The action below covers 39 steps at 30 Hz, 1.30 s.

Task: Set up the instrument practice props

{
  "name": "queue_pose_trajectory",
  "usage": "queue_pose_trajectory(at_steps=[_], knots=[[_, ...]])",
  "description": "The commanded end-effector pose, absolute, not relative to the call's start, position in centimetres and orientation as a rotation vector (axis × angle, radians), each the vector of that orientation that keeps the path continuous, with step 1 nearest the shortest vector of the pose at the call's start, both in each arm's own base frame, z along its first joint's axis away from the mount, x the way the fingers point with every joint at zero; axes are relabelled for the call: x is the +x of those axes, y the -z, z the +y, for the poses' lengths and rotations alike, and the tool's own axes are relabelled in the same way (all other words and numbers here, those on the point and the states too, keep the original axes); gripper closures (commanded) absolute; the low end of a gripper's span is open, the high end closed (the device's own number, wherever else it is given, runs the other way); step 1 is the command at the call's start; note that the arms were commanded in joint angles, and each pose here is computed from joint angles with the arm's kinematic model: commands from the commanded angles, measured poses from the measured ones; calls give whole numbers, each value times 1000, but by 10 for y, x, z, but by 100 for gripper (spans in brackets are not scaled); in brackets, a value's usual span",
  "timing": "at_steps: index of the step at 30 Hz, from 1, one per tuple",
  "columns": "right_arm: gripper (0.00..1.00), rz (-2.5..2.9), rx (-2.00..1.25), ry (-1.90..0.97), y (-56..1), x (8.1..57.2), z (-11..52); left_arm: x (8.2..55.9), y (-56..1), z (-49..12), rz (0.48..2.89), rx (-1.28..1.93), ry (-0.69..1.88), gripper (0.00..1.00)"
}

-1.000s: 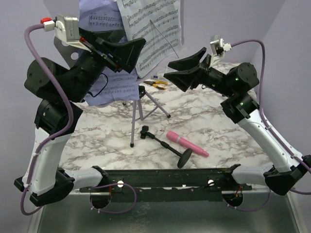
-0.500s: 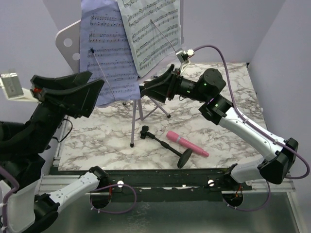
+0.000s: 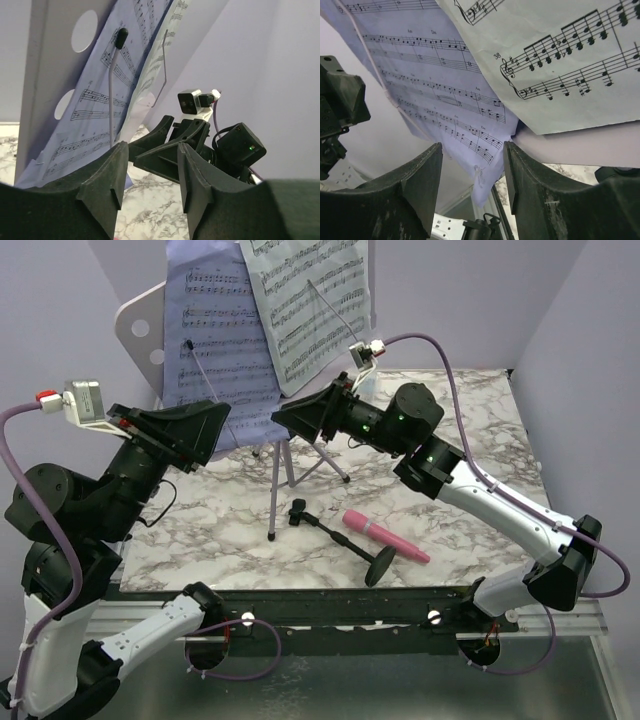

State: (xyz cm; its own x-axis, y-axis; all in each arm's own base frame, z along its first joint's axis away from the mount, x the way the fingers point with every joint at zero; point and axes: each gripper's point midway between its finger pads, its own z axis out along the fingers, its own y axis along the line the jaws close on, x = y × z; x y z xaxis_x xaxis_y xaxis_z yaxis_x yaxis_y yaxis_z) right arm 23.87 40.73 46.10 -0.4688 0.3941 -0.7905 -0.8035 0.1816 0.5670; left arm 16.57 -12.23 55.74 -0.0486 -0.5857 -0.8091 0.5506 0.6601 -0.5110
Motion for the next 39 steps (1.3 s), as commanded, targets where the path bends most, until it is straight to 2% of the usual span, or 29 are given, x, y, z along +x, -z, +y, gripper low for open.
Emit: queue_pose_trajectory(at_steps=[1, 3, 12, 30, 39], knots=[[44, 1469, -351, -1394, -461, 255, 407, 174, -553, -115, 1340, -76, 869, 57], [45, 1464, -349, -1378, -463, 255, 408, 177, -552, -113, 1339, -83, 852, 61], [45, 1509, -293, -1302, -464, 262, 414, 190, -540, -120, 1380, -74, 822, 68], [45, 1478, -219, -1231, -470, 266, 428, 186, -526, -110, 1384, -107, 796, 62], [51, 1352, -255, -1222, -493, 265, 426, 188, -518, -112, 1402, -107, 797, 62]])
